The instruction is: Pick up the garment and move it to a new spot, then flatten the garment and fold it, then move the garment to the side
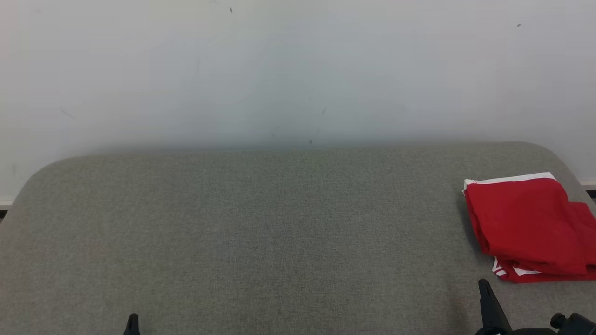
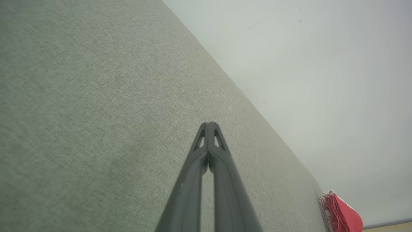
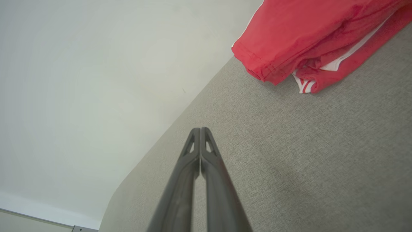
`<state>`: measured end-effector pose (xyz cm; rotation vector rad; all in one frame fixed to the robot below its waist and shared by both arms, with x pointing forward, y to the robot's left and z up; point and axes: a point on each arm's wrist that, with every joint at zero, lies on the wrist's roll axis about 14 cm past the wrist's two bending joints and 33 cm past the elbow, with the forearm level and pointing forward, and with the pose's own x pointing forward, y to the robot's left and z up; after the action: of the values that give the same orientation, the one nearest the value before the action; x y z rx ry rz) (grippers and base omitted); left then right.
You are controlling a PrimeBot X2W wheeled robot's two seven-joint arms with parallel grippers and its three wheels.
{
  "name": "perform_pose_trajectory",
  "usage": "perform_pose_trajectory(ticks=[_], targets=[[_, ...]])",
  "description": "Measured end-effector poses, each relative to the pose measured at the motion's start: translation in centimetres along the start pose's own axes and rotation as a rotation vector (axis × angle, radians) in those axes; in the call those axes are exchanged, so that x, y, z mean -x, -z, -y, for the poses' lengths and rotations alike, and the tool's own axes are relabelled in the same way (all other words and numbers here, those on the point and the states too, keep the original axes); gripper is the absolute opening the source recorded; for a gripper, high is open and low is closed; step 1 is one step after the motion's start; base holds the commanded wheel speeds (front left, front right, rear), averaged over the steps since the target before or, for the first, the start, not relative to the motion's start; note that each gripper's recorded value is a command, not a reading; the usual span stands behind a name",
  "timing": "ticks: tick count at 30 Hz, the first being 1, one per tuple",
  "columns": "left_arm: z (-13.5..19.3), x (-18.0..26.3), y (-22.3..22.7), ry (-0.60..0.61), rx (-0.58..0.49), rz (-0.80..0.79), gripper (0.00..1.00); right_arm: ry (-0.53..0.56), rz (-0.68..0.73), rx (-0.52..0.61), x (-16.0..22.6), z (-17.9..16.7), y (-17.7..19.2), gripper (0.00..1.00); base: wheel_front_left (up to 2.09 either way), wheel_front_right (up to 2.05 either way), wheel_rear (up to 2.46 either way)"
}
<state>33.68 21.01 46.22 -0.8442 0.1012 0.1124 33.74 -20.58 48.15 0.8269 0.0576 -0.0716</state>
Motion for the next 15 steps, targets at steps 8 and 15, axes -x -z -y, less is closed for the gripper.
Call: perform_pose_trajectory(ticks=[8,15], targets=[[0.5,-0.7,-0.3,0.01,0.1,-0.004,0.0,-0.008,0.007,-0.096,-0.4,-0.3,-0.2,0.0,0.0,0.0,0.0],[1.0,-1.3,-0.6,0.022,0.174,-0.009,0.0,-0.018,0.015,-0.174,-0.9,-0.7,-0.4,0.0,0.0,0.0,0.0]])
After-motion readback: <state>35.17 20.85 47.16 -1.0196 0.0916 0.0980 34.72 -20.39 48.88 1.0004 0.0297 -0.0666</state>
